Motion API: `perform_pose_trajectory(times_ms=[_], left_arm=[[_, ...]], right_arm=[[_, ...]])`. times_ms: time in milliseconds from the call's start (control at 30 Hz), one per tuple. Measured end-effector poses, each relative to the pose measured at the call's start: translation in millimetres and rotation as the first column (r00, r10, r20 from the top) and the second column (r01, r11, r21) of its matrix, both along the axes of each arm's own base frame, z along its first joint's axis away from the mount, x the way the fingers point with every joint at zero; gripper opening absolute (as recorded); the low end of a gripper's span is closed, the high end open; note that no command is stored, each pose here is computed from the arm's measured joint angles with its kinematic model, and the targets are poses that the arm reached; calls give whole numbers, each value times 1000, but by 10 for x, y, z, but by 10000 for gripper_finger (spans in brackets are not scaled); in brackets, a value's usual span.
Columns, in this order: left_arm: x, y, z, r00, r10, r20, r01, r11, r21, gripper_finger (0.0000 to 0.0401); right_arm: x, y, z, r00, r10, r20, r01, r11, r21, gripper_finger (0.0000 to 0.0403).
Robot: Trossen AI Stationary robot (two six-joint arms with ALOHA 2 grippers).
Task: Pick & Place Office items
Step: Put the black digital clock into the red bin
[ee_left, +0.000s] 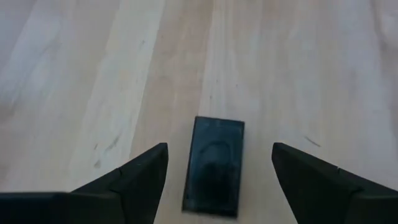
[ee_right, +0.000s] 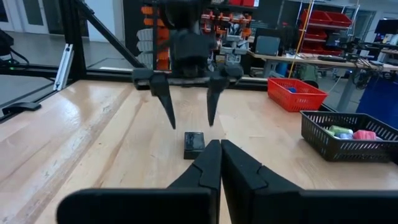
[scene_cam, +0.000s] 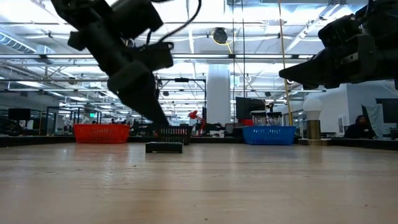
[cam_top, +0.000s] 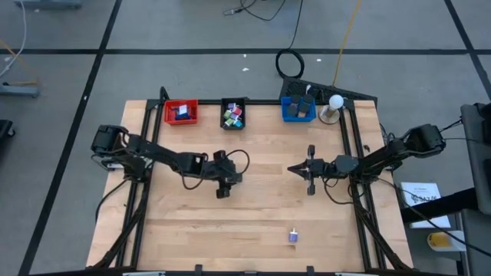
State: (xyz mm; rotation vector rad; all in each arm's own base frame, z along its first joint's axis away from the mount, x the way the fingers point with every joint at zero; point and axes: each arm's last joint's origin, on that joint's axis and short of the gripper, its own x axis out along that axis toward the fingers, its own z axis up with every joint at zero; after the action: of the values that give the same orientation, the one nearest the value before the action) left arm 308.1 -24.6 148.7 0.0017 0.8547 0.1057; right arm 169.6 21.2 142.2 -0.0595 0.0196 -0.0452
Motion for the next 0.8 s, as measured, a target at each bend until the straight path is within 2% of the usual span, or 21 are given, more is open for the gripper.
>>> perform_pose_trajectory(times_ms=[167,333,433,600,700,800], left_arm=[[50,90,-203,998,-15,-57,17,999,37,296],[61,117,-284,996,-28,-83,30,999,23,287],[61,113,-287,996,-31,-84,33,999,17,252],[51,112,-264,994,-61,-88,63,998,30,160],[26,139,-214,992,-82,-94,87,995,53,155],[-30,223,-57,995,-56,-79,61,996,66,155]], right_arm=[[0,0,-21,1000,-1,-20,1,1000,7,1],[-1,0,-36,999,-1,-35,2,1000,12,1],[-1,0,-33,999,-2,-33,2,1000,13,1],[-1,-1,-36,999,-2,-36,2,1000,13,2],[-1,-1,-37,999,-2,-36,2,1000,12,1],[-1,-1,-41,999,-2,-40,3,1000,12,1]])
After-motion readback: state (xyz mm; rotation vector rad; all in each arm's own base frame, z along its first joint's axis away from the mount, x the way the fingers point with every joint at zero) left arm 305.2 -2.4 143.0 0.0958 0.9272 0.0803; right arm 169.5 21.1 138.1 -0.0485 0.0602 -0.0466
